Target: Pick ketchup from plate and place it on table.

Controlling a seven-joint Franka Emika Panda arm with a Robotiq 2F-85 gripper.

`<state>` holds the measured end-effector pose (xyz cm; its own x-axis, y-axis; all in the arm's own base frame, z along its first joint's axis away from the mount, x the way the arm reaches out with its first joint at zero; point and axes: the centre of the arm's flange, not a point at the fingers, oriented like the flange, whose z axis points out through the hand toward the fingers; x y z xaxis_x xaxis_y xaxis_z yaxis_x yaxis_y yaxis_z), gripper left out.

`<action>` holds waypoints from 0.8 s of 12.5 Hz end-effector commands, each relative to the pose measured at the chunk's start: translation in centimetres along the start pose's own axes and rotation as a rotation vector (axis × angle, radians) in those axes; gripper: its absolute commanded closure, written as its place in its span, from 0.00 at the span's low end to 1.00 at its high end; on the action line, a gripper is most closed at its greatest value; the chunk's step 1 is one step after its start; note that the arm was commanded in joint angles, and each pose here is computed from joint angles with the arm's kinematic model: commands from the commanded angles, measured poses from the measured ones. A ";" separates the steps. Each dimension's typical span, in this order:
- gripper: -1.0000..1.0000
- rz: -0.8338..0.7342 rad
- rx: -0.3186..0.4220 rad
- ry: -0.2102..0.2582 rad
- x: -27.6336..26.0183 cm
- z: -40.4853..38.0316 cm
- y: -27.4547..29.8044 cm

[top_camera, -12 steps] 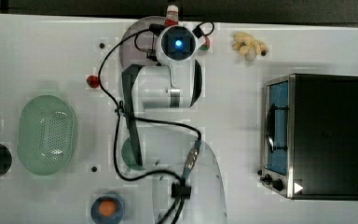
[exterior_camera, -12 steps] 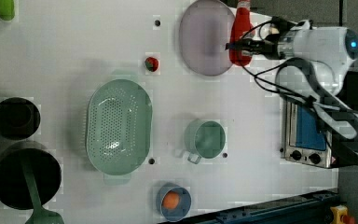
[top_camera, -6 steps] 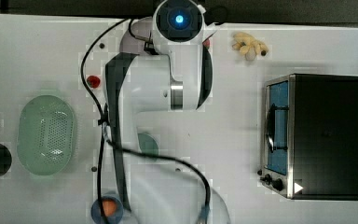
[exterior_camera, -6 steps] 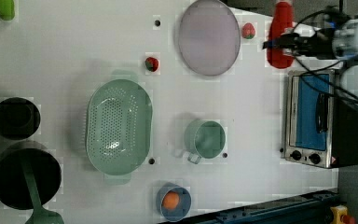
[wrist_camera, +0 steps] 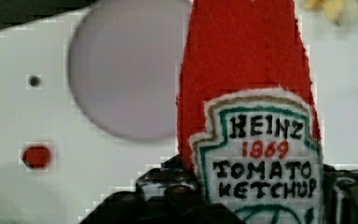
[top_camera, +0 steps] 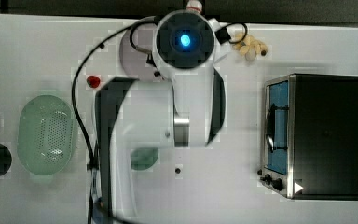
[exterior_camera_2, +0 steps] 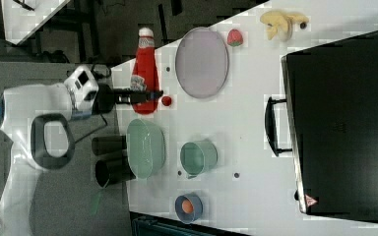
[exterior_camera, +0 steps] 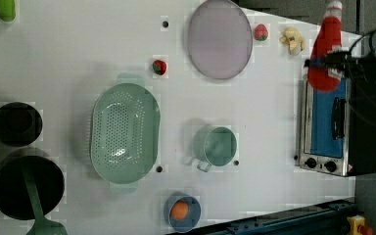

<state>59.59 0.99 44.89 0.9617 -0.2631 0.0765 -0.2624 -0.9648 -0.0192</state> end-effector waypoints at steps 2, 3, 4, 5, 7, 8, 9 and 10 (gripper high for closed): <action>0.37 0.145 -0.045 -0.123 -5.0 4.6 5.4; 0.37 0.153 -0.050 -0.139 -6.2 5.8 6.1; 0.37 0.158 -0.050 -0.145 -7.1 7.3 6.5; 0.37 0.159 -0.048 -0.140 -7.8 9.0 6.7; 0.37 0.161 -0.038 -0.111 -9.2 13.0 7.0; 0.37 0.161 -0.032 -0.096 -9.7 14.8 7.1; 0.37 0.158 -0.028 -0.087 -10.1 16.5 7.0; 0.34 0.155 -0.023 -0.076 -10.2 18.0 6.8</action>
<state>48.27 -3.50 24.62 0.9222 -0.3834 -0.0504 -0.3831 -0.9236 0.0161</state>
